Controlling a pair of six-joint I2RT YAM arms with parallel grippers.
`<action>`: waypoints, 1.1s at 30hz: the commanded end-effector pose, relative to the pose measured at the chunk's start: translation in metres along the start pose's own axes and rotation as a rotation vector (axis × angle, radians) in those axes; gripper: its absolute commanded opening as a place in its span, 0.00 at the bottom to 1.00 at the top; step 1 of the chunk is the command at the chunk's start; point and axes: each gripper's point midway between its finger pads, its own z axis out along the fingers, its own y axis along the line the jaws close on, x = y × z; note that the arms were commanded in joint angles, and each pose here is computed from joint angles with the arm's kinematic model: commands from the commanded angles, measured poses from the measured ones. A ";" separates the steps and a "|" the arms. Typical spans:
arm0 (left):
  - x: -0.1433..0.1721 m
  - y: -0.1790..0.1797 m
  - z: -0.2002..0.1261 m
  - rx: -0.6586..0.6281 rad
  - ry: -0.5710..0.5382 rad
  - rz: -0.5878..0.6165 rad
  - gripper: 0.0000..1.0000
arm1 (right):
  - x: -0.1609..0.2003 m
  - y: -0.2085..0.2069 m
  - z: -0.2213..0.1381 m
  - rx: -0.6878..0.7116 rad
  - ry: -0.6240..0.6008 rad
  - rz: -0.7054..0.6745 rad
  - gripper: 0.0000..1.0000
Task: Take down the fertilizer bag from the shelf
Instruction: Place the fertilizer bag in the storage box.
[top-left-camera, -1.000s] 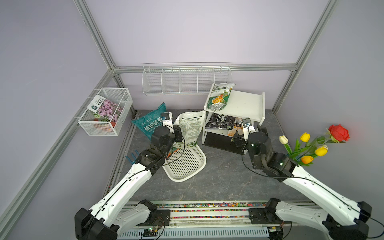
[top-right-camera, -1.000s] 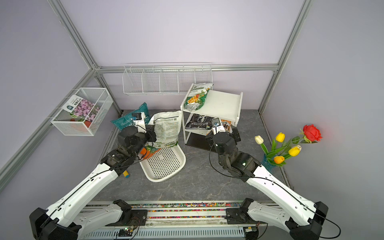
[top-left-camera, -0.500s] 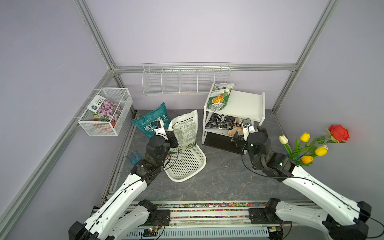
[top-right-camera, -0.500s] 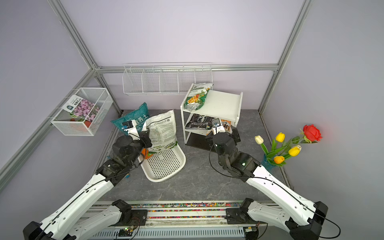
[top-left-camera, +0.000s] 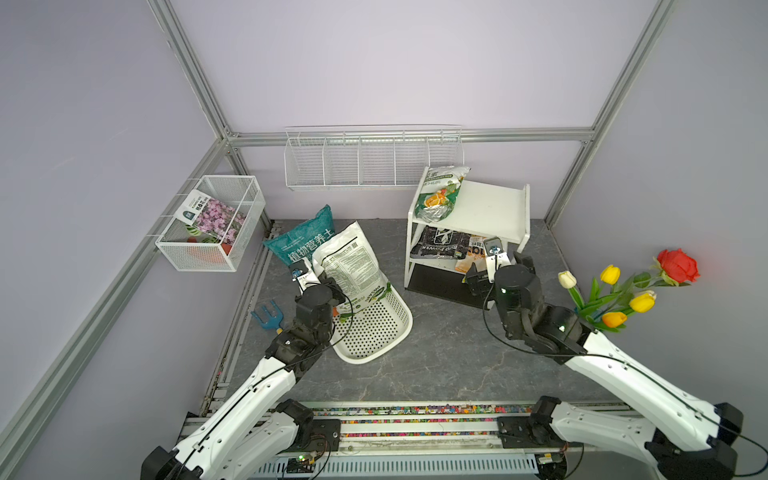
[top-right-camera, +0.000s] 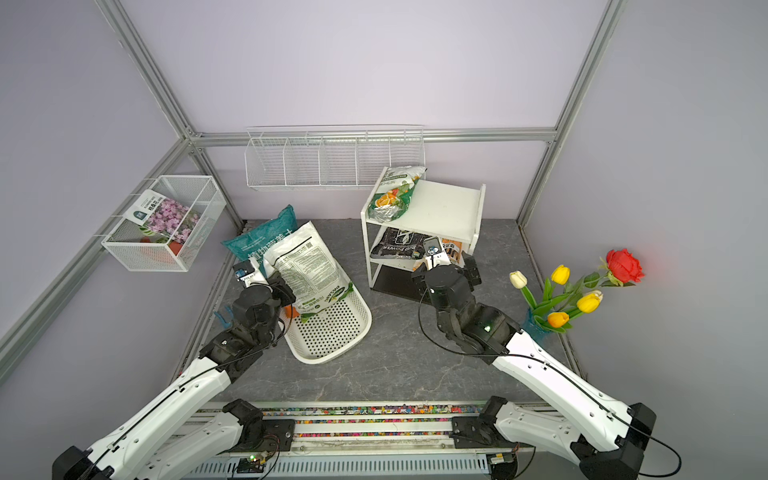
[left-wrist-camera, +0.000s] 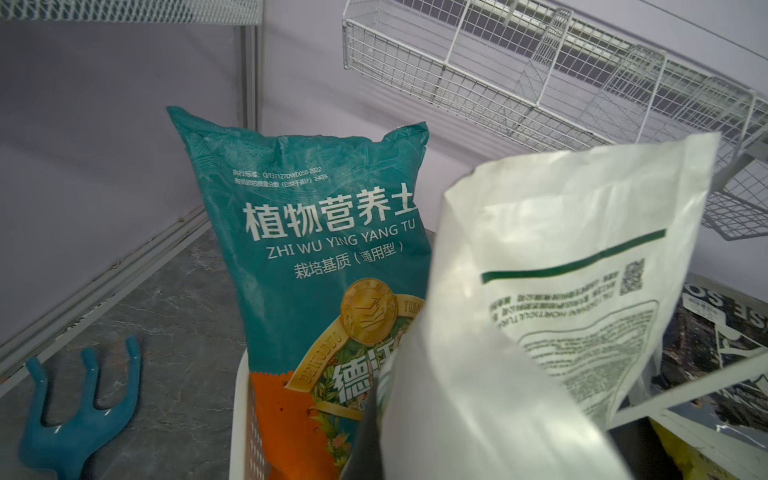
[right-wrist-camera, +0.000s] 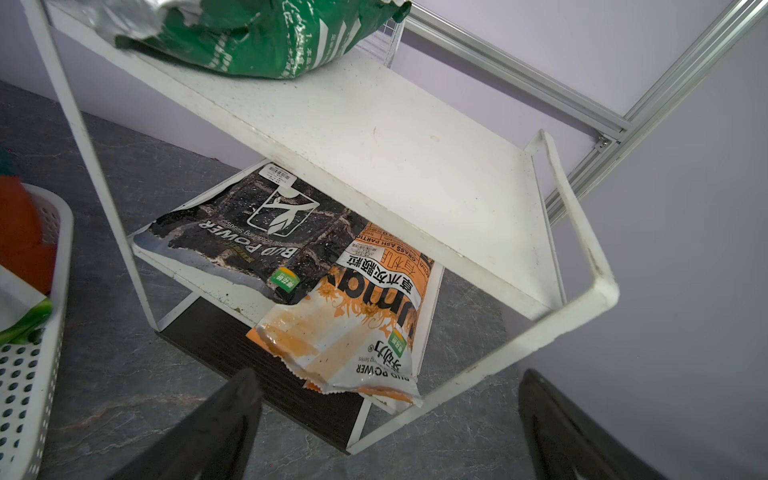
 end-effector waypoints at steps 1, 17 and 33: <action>-0.060 0.010 -0.016 -0.057 -0.200 -0.096 0.00 | 0.001 -0.001 0.001 0.002 0.004 0.001 0.99; -0.010 0.046 0.041 -0.151 -0.073 -0.135 0.00 | 0.001 0.006 0.003 -0.022 0.008 -0.012 0.99; -0.061 0.073 0.057 -0.232 -0.099 -0.178 1.00 | 0.026 0.138 -0.007 -0.559 0.212 0.105 0.86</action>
